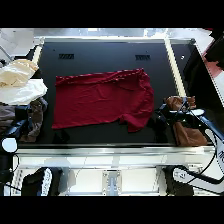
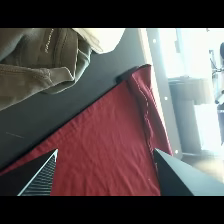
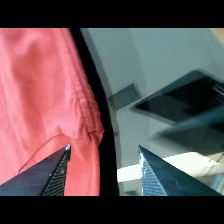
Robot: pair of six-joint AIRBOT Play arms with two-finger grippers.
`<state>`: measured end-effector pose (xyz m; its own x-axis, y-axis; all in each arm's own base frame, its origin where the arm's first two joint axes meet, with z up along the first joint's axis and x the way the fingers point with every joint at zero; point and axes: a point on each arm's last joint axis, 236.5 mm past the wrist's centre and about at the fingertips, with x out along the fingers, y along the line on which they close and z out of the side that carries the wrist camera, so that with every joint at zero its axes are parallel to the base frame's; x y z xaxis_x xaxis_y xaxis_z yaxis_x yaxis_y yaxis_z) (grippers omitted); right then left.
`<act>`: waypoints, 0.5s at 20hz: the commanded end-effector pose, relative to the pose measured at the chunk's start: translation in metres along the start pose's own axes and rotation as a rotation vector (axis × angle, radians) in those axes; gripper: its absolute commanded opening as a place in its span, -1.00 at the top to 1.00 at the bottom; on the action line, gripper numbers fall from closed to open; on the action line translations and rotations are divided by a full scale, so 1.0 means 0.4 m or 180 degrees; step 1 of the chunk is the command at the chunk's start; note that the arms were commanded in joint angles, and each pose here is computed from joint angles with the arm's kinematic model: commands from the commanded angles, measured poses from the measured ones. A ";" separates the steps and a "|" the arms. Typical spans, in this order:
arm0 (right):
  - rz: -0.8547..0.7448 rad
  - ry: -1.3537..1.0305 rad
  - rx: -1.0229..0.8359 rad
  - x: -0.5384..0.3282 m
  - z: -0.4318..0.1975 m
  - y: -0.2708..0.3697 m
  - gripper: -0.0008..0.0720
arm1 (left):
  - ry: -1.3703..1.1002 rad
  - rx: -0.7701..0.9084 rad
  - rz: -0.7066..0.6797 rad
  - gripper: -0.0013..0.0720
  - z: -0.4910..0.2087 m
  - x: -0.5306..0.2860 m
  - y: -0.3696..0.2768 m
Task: Fold the shirts.
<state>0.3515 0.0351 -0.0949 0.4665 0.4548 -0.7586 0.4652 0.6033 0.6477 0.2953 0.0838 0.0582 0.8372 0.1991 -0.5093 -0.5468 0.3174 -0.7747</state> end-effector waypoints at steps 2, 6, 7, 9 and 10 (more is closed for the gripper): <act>0.0360 0.0060 0.0180 0.048 -0.004 0.030 -0.35 | 0.0009 -0.0036 -0.0013 -0.94 -0.003 0.000 0.000; 0.0395 0.0020 0.0177 0.059 0.026 0.040 -0.35 | 0.0015 -0.0037 -0.0006 -0.94 -0.004 0.000 0.001; 0.0413 0.0024 0.0160 0.063 0.034 0.049 -0.34 | 0.0028 -0.0037 0.0008 -0.94 -0.006 0.000 0.004; 0.0437 0.0060 0.0070 0.078 0.038 0.076 -0.21 | 0.0081 -0.0035 0.0068 -0.94 -0.016 0.000 0.015; 0.0449 0.0107 0.0005 0.092 0.031 0.095 -0.13 | 0.0115 -0.0035 0.0106 -0.94 -0.022 0.000 0.022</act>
<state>0.3834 0.0537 -0.1010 0.5051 0.5328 -0.6789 0.4279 0.5286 0.7332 0.2939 0.0811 0.0543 0.8321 0.1879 -0.5218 -0.5545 0.3058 -0.7740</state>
